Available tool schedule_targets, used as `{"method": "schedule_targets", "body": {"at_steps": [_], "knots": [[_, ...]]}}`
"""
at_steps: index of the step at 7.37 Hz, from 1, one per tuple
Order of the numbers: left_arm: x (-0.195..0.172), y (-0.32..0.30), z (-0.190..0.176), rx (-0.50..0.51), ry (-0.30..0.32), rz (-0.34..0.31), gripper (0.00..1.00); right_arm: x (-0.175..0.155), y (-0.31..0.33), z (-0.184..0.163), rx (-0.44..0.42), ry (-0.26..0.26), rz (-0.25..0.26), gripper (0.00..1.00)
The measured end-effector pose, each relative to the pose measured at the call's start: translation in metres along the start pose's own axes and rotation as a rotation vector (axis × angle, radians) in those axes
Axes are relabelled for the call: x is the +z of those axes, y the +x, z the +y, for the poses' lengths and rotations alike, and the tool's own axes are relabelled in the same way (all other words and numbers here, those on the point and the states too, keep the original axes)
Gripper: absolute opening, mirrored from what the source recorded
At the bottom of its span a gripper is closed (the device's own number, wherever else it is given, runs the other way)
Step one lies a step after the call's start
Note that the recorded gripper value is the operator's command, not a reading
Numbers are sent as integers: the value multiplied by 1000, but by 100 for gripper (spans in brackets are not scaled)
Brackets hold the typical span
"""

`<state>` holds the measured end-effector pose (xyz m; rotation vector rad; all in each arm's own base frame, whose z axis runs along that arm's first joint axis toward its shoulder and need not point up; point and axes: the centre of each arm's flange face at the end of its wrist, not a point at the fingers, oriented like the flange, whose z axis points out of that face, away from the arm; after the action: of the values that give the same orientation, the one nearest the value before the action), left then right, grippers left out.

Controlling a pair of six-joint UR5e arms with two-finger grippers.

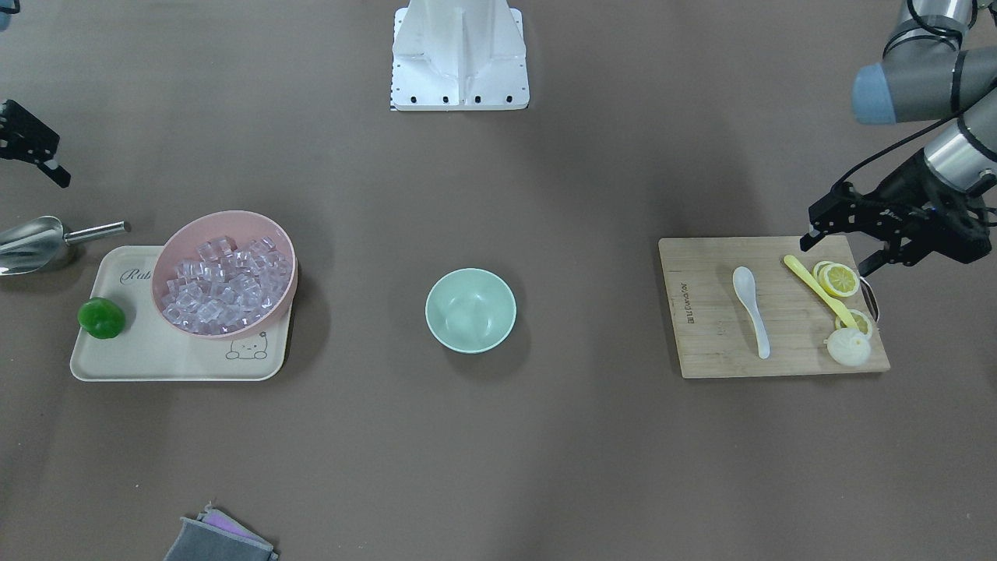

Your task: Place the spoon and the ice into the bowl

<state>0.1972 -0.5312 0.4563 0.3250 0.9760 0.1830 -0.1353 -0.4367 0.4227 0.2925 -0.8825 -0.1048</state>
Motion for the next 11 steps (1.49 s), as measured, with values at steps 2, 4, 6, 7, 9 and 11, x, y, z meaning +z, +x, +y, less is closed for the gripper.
{"method": "schedule_targets", "body": {"at_steps": [2, 4, 6, 7, 9, 11], "knots": [[42, 25, -8, -66, 14, -69, 98, 34, -38, -1, 54, 45, 97, 99], [78, 25, -20, -80, 24, -140, 98, 56, -65, -3, 104, 73, 156, 97], [102, 26, -26, -83, 31, -186, 96, 65, -97, -20, 141, 68, 223, 97], [111, 30, -23, -79, 33, -194, 89, 69, -110, -25, 142, 66, 255, 97], [124, 28, -16, -81, 56, -198, 62, 77, -118, -26, 133, 60, 280, 98], [133, 26, -9, -82, 71, -192, 34, 80, -122, -24, 123, 60, 286, 98]]}}
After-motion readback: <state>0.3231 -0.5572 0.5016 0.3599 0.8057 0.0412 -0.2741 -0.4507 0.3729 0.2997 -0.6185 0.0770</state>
